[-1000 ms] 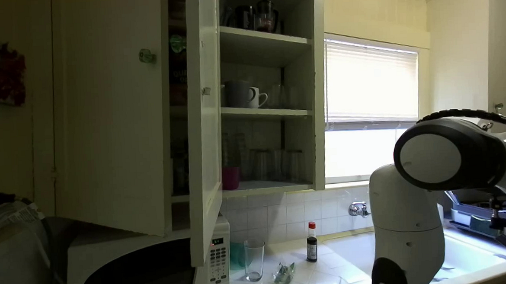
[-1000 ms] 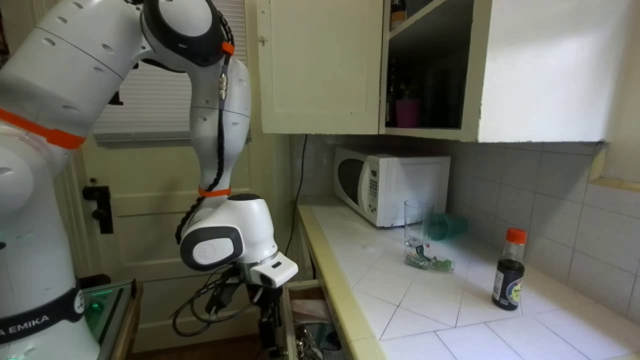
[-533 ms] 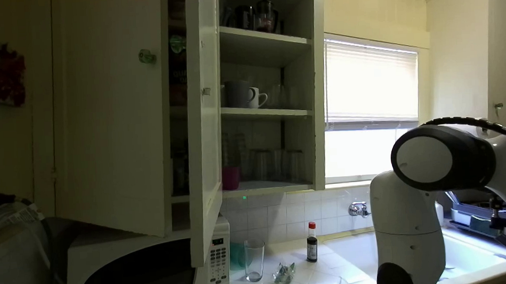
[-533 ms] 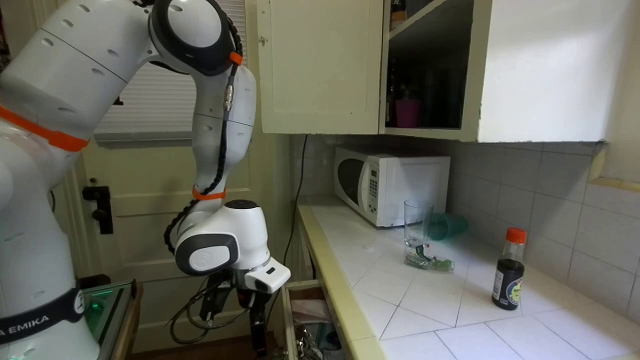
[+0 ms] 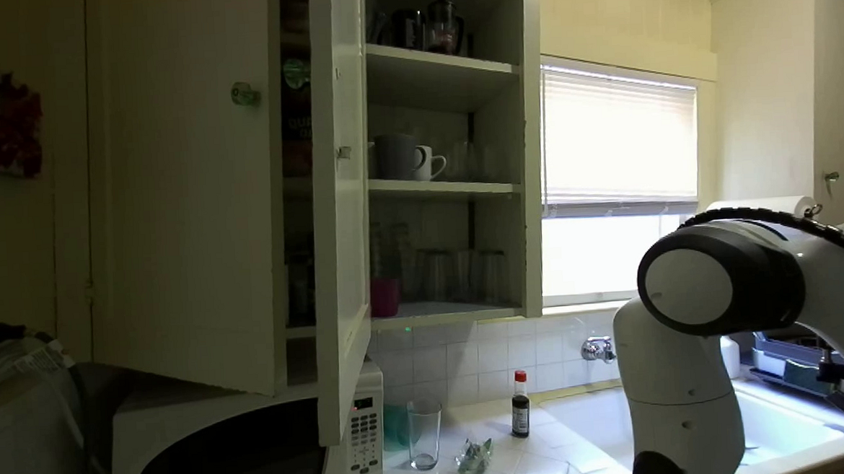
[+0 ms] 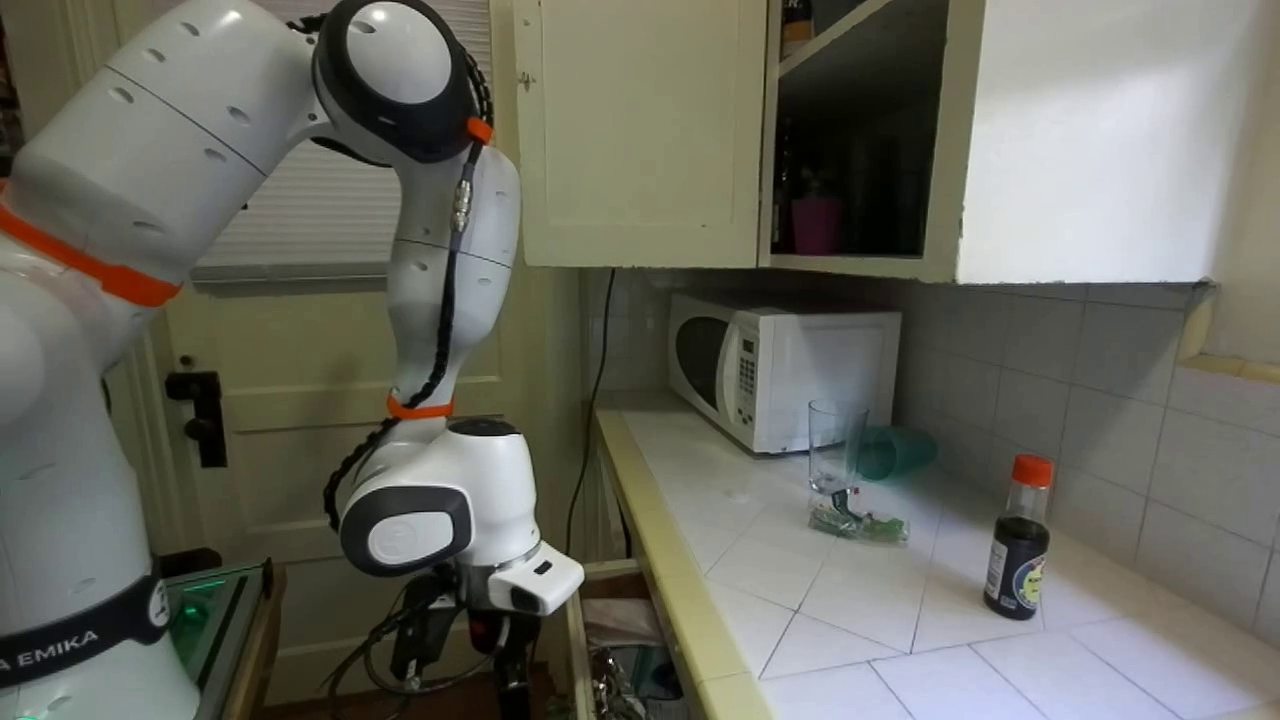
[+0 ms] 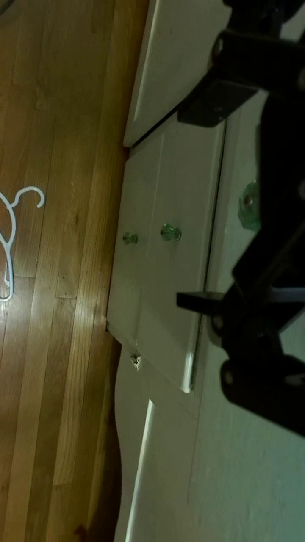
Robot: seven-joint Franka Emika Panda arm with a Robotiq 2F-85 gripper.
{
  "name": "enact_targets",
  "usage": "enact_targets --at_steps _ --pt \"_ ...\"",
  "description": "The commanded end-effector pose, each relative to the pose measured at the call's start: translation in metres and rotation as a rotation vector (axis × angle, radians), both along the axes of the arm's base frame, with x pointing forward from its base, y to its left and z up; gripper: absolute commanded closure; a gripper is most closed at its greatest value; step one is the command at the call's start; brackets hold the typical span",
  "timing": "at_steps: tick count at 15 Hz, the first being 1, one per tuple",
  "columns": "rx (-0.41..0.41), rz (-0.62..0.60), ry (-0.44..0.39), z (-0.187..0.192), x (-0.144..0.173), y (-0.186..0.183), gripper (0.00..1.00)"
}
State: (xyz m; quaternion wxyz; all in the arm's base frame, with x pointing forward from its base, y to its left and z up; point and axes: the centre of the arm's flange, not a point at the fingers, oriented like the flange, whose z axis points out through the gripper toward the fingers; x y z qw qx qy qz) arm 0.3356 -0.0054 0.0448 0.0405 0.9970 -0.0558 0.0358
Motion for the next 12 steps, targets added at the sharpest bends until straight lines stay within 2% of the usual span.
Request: enact_targets --at_steps 1,3,9,12 --pt "-0.011 0.007 0.003 0.000 0.000 -0.006 0.00" --pt "-0.020 0.013 0.006 -0.001 -0.001 -0.012 0.00" --pt "-0.002 -0.106 -0.110 -0.007 0.035 -0.017 0.00" --pt "-0.061 -0.167 -0.161 -0.011 0.042 -0.019 0.00"
